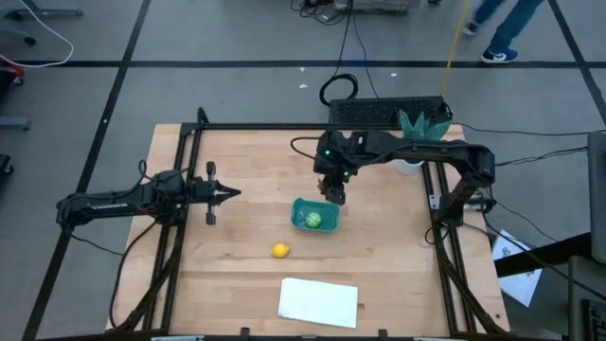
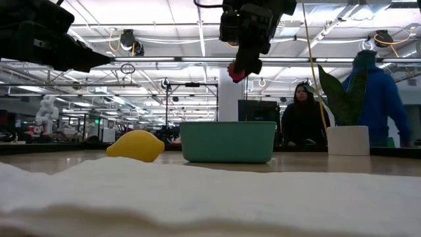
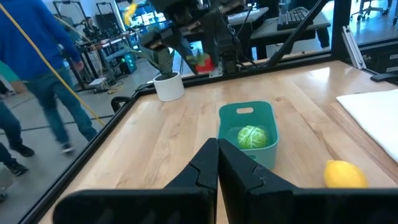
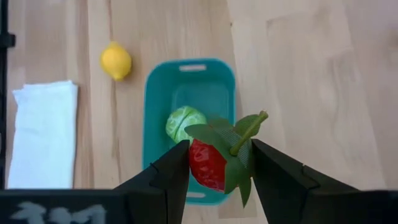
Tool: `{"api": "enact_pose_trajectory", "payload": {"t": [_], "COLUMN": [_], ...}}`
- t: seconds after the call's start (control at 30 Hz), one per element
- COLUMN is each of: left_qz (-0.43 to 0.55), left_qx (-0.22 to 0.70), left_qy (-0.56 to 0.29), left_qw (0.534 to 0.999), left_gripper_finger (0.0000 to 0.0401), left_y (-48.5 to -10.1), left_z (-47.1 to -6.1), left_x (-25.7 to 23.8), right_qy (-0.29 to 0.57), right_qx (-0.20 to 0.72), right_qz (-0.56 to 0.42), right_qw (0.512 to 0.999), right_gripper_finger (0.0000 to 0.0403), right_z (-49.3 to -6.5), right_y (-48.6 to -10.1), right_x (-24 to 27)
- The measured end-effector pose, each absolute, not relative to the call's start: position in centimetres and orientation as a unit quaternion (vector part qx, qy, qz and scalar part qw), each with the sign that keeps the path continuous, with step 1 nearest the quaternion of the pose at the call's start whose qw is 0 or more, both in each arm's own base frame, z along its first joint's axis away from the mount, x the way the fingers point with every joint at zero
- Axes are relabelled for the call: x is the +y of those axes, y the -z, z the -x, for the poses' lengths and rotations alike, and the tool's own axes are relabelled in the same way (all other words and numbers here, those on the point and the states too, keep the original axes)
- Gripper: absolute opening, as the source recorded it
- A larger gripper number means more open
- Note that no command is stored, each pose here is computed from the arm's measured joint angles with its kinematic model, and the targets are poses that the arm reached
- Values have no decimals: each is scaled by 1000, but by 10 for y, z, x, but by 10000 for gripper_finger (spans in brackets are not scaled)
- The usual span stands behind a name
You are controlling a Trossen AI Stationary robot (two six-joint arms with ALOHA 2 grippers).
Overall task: Pick and placing Produce into tupperware
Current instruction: Put the red strawberry into the blue bin
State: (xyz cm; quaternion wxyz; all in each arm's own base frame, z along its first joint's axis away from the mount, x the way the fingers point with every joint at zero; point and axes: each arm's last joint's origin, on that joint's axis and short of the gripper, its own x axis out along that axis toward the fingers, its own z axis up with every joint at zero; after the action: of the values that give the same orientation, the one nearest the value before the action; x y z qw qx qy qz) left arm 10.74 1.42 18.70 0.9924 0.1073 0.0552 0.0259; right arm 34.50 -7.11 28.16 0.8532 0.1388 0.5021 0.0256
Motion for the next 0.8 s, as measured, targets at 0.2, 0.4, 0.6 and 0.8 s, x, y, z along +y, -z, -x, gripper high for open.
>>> {"api": "enact_pose_trajectory", "payload": {"t": [0.2, 0.4, 0.6, 0.8], "left_qz": [-108, -108, -107, -107], "left_qx": [56, 56, 57, 57], "left_qy": [-29, -29, -30, -29], "left_qw": [992, 992, 992, 992], "left_gripper_finger": [10, 10, 10, 10], "left_y": [-187, -187, -187, -187], "left_z": [-107, -107, -107, -107], "left_x": [14, 14, 14, 14], "right_qy": [-50, -75, -101, -111], "right_qx": [517, 532, 538, 536], "right_qz": [-141, -133, -99, -84], "right_qw": [843, 833, 831, 833], "right_gripper_finger": [152, 152, 152, 152], "right_z": [-352, -359, -358, -359], "right_y": [-269, -257, -256, -255], "right_x": [-65, -57, -53, -53]}}
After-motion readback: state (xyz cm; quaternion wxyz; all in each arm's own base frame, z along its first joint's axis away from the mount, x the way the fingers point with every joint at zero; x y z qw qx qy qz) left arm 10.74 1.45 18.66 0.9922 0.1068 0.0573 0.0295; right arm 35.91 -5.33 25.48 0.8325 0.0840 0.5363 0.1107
